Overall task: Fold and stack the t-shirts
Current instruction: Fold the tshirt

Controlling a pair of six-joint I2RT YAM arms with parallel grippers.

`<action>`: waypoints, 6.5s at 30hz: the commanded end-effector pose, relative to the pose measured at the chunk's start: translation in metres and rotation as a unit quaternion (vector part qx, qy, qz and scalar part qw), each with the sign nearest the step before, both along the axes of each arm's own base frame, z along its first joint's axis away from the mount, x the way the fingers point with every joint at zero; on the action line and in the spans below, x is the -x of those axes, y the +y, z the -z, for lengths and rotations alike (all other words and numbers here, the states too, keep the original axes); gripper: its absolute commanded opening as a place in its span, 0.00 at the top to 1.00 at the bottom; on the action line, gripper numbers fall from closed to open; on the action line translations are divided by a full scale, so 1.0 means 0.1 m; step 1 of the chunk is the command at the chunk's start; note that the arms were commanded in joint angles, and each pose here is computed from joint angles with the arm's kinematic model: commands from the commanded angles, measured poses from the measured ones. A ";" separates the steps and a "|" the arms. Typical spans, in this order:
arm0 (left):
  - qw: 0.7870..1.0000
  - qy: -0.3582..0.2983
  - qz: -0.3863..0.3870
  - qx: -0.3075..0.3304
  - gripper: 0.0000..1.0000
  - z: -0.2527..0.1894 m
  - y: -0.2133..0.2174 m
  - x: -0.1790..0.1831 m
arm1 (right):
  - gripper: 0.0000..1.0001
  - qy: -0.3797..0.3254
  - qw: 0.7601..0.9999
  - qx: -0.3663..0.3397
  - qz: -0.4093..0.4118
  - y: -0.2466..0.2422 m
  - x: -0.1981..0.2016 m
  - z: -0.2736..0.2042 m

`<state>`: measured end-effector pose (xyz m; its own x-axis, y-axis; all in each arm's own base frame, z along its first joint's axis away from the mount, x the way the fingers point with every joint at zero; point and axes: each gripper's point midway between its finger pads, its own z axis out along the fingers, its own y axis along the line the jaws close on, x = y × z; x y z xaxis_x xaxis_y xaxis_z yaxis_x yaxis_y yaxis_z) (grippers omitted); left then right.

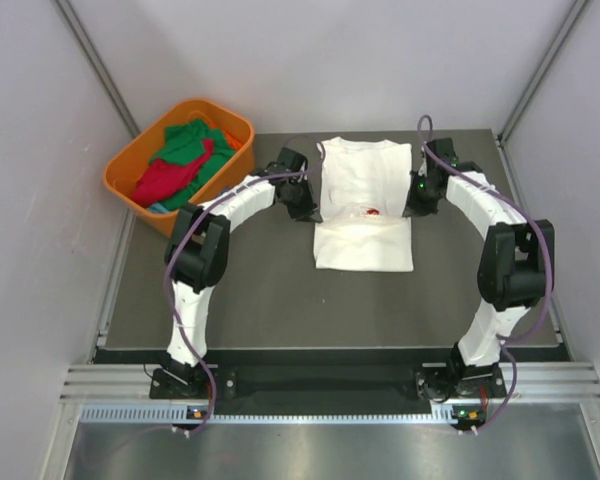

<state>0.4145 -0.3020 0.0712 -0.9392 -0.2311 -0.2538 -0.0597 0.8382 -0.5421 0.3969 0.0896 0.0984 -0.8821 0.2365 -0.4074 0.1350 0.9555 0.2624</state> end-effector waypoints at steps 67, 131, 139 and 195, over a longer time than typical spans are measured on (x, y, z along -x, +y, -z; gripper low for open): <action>0.981 -0.159 0.060 0.091 0.42 -0.73 -0.03 -0.35 | 0.48 -0.055 0.995 -0.086 -0.007 -0.38 -0.55 -0.24; 0.989 -0.077 0.110 0.066 0.68 0.21 0.05 0.79 | 0.79 -0.101 0.977 -0.187 0.017 -0.26 0.87 0.65; 0.989 -0.073 0.110 0.070 0.73 0.20 0.02 0.77 | 0.64 -0.089 0.978 -0.191 -0.010 -0.23 0.83 0.60; 0.979 -0.197 0.060 0.009 0.55 -0.62 0.03 -0.09 | 0.53 -0.093 0.984 -0.102 0.114 -0.67 0.71 0.32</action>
